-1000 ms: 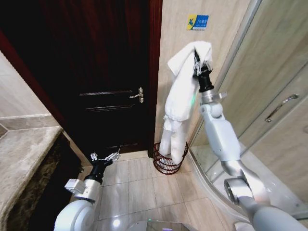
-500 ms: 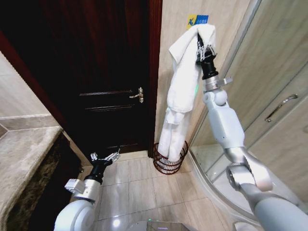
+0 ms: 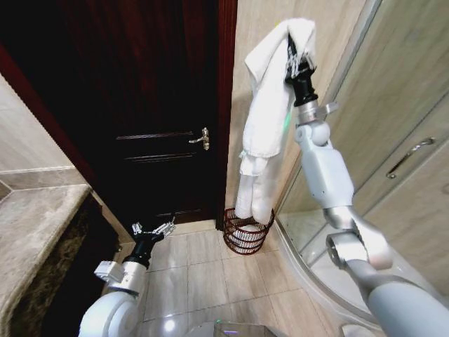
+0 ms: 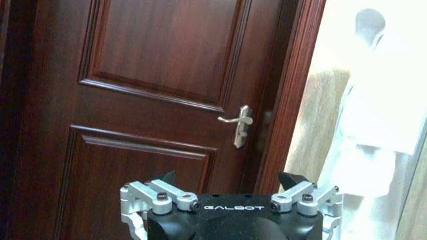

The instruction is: Discard the used towel into the hamper.

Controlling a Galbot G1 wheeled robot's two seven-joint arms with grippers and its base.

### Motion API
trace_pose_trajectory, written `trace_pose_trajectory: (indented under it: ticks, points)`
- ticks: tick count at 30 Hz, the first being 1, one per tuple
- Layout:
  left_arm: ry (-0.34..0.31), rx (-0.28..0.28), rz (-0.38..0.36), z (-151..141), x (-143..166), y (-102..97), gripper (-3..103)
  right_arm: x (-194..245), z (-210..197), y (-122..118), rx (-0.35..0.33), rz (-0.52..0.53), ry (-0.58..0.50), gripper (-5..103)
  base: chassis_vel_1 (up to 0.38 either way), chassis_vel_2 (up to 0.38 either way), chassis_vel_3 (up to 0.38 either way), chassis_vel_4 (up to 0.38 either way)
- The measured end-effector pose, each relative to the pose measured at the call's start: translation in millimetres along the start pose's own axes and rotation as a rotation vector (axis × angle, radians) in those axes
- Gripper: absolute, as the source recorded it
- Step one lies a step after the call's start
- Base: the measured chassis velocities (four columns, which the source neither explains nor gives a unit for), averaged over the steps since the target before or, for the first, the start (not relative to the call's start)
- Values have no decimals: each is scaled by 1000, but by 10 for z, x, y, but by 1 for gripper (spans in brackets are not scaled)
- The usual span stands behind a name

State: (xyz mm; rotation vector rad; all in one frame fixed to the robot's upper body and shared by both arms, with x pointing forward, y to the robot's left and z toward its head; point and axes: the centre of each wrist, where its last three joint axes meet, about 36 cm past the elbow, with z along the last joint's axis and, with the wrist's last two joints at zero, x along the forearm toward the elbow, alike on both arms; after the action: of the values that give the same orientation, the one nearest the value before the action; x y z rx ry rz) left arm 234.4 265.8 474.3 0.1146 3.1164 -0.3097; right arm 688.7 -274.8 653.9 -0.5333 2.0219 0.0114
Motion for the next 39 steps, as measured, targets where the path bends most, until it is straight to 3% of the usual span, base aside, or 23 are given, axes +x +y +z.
trace_pose_trajectory:
  ticks: [14, 28, 39]
  points:
    - [0, 0, 0, 0, 0, 0, 100, 1478, 727, 395, -70, 120, 211, 9, 0, 0, 0, 0]
    - [0, 0, 0, 0, 0, 0, 100, 2277, 1085, 732, -131, 188, 341, 9, 0, 0, 0, 0]
    - [0, 0, 0, 0, 0, 0, 100, 3156, 1311, 1119, -162, 201, 484, 9, 0, 0, 0, 0]
